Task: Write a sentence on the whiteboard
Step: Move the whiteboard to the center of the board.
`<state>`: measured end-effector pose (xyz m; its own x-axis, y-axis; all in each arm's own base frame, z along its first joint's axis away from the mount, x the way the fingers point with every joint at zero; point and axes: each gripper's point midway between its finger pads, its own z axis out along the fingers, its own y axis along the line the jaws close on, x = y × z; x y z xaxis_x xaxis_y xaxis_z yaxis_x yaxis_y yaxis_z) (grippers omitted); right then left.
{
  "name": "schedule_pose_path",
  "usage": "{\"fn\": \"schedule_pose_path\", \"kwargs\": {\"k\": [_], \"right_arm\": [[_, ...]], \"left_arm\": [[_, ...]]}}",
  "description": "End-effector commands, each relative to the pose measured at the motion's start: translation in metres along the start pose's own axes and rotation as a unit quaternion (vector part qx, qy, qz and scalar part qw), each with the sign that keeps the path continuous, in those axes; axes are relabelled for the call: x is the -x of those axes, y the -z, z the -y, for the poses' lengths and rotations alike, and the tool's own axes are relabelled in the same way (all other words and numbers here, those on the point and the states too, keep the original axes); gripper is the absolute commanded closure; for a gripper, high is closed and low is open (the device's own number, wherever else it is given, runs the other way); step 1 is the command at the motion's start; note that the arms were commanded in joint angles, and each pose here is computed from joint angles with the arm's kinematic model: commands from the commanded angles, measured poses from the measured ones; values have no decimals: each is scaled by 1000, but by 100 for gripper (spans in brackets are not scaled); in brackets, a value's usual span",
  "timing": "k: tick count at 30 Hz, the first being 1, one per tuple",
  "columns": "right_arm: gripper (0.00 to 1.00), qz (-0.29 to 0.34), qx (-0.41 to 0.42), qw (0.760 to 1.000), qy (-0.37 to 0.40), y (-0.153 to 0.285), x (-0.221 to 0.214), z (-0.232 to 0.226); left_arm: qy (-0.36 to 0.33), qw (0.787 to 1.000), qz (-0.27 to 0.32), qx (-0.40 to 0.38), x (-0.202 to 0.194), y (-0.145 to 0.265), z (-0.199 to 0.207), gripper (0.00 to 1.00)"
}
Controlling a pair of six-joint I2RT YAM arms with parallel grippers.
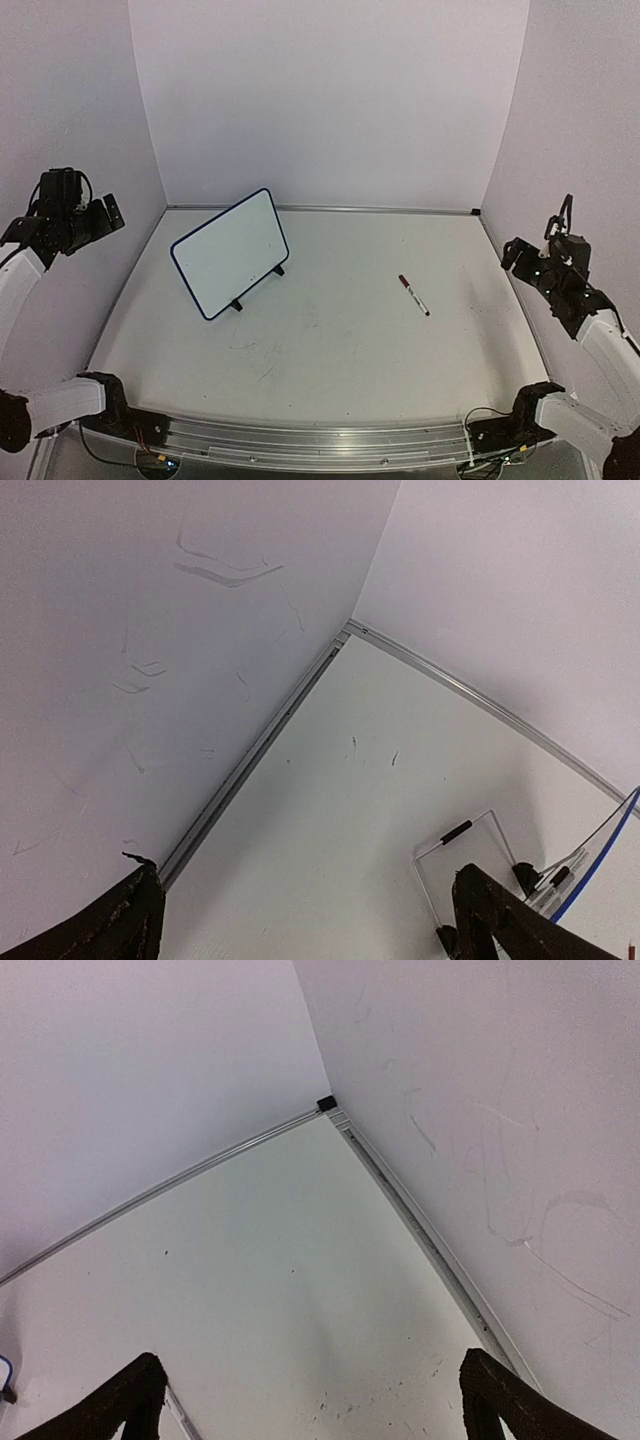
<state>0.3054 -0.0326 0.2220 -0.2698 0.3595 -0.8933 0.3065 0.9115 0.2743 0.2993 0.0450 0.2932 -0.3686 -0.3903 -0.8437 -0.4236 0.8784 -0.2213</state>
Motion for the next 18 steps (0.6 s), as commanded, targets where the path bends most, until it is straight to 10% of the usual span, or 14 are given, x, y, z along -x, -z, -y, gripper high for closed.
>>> {"fn": "schedule_pose_path", "kwargs": {"k": [1,18], "right_arm": [[2,-37,105,993,48,10,5,-42],[15,-208,385,874,212,49,-150,-279]], "left_arm": [[-61,998,-1,-5,18,12,6,0],[-103,989,34,-97,-5,7,26,1]]}}
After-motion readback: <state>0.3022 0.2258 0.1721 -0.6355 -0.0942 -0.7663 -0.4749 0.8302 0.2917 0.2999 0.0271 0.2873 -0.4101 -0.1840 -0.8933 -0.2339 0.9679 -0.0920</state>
